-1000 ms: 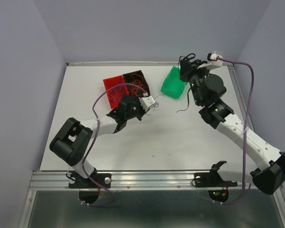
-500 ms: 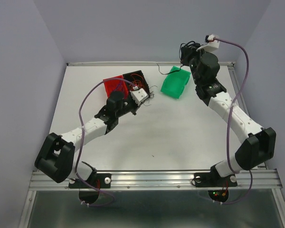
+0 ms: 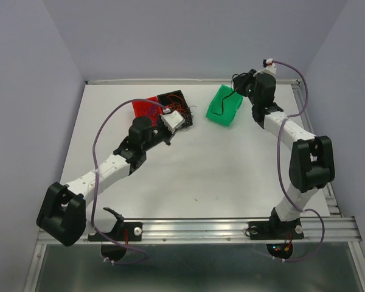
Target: Untangle the cables
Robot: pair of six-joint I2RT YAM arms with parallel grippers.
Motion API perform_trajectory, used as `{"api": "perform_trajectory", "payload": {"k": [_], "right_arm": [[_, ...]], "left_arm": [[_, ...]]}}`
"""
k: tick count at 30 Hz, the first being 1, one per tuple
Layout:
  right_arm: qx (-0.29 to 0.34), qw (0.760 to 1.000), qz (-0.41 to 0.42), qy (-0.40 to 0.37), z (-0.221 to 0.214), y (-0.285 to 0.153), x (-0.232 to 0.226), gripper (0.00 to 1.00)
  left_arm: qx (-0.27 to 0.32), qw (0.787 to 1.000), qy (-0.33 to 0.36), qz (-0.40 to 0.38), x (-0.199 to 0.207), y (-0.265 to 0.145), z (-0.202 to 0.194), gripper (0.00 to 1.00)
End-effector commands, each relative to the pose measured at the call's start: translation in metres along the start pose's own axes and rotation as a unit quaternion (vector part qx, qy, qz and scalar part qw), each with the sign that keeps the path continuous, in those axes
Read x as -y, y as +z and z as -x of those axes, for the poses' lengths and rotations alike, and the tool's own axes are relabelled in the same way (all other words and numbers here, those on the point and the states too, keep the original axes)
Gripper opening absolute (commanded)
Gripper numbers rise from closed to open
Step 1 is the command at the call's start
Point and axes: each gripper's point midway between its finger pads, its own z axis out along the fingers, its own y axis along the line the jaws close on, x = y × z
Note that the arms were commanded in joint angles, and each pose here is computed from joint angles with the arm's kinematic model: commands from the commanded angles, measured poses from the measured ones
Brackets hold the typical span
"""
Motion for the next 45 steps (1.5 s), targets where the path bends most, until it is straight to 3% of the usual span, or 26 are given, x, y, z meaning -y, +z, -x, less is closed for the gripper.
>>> {"api": "perform_trajectory", "payload": {"k": [1, 10, 14, 20, 23, 27, 30, 38, 45], "right_arm": [[0.008, 0.999, 0.040, 0.012, -0.008, -0.001, -0.010, 0.01], [-0.144, 0.988, -0.048, 0.022, -0.122, 0.021, 0.060, 0.01], [-0.169, 0.982, -0.081, 0.006, -0.143, 0.032, 0.076, 0.01], [-0.159, 0.981, -0.113, -0.023, -0.144, 0.041, 0.077, 0.02], [-0.149, 0.982, -0.111, -0.032, -0.136, 0.041, 0.069, 0.11], [-0.124, 0.985, -0.112, -0.053, -0.120, 0.034, 0.050, 0.40], [-0.109, 0.983, -0.128, -0.075, -0.113, 0.026, 0.046, 0.49], [-0.070, 0.979, -0.165, -0.096, -0.083, 0.000, 0.050, 0.54], [-0.051, 0.959, -0.245, -0.131, -0.071, -0.011, 0.080, 0.63]], "left_arm": [[0.022, 1.000, 0.000, 0.014, -0.007, -0.007, 0.016, 0.00], [0.015, 1.000, -0.006, 0.017, -0.009, -0.005, 0.014, 0.00], [0.014, 1.000, -0.006, 0.015, -0.008, -0.004, 0.015, 0.00], [0.017, 1.000, -0.008, 0.013, -0.008, -0.003, 0.017, 0.00], [0.019, 1.000, -0.015, 0.001, -0.006, 0.002, 0.022, 0.00], [0.021, 0.999, -0.024, -0.003, -0.008, 0.007, 0.029, 0.00], [0.028, 0.999, -0.027, -0.004, -0.009, 0.008, 0.037, 0.00], [0.081, 0.996, -0.038, -0.004, -0.027, 0.024, 0.103, 0.00], [0.101, 0.992, -0.076, -0.005, -0.046, 0.064, 0.137, 0.00]]}}
